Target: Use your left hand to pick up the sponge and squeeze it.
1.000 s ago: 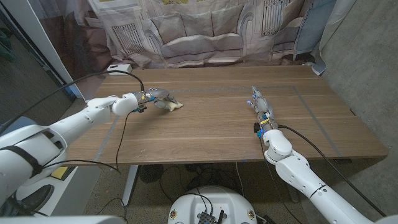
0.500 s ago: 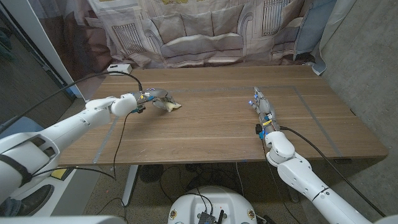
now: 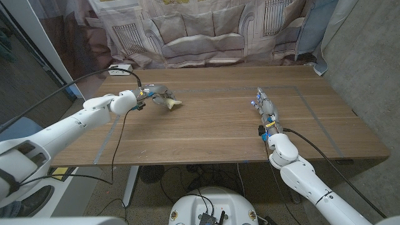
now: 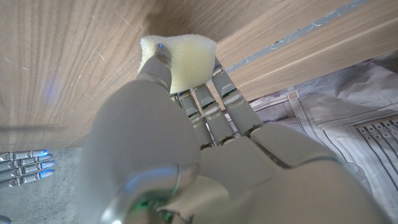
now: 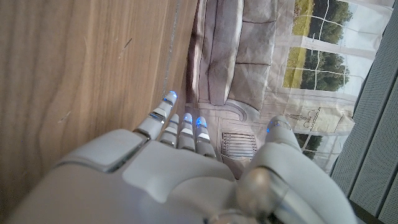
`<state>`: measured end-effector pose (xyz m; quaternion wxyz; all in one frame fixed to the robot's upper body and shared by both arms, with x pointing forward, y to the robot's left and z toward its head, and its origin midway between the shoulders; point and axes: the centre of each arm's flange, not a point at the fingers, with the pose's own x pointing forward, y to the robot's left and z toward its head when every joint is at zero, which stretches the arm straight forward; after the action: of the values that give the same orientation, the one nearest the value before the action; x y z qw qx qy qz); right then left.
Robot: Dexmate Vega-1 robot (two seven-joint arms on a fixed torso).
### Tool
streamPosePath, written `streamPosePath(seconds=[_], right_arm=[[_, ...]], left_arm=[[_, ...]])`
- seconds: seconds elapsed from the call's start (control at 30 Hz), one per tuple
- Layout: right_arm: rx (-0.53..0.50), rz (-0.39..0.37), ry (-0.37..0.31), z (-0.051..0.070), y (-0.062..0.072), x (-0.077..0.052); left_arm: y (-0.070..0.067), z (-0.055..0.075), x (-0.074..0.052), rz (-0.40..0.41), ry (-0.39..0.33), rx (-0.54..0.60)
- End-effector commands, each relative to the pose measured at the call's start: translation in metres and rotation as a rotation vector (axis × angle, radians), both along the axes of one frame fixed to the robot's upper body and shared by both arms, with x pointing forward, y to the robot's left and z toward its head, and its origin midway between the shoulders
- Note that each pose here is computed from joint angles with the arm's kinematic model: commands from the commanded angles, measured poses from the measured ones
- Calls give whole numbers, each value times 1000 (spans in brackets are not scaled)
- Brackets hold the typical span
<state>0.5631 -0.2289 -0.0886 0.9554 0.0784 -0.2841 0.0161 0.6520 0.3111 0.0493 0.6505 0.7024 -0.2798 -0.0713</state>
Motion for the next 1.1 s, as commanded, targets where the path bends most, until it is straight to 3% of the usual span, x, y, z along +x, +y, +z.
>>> streamPosePath(seconds=[0.03,0.3,0.43,0.6,1.1], right_arm=[[10,9,-12,-2,-2,-2],[13,13,-25,-1,-2,-5],[16,9,-30,0,-6,-7],[19,10,-28,0,-11,-8],[16,16,-41,3,-8,-10]], left_arm=[[1,18,-24,17,-48,-16],[-2,33,-41,36,-63,9],[-6,37,-43,40,-63,18],[-15,39,-49,-2,-104,-7],[-17,41,-49,-12,-58,-44]])
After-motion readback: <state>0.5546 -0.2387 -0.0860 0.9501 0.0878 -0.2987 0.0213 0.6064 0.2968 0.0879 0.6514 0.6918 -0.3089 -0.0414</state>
